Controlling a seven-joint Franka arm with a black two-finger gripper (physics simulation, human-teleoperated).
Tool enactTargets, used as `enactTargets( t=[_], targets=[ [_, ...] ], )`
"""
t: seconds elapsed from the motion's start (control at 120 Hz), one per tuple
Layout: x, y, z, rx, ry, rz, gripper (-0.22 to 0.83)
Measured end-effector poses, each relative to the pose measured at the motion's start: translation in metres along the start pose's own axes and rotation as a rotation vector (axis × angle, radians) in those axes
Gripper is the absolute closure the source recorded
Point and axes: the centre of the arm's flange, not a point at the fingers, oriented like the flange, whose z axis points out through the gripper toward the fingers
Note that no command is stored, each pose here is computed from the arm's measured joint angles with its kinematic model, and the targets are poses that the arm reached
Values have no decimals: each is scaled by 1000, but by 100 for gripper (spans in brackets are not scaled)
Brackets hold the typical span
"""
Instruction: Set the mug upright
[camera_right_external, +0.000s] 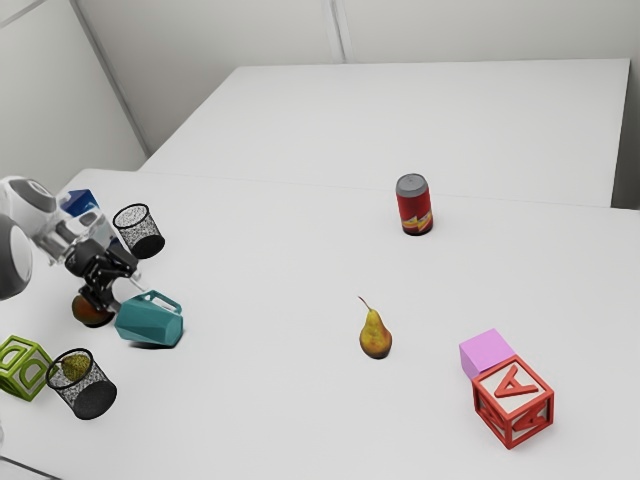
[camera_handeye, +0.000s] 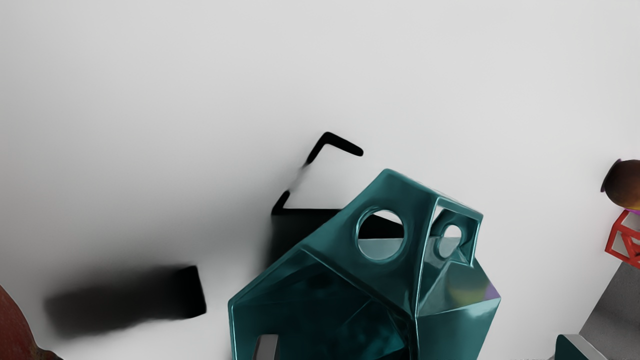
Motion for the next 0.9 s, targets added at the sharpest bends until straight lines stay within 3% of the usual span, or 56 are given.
enactTargets(
  t=[0.375, 0.9],
  targets=[
    [-2, -8, 4, -91, 11, -27, 0],
    [1, -1, 12, -118, 0, -69, 15]
  ],
)
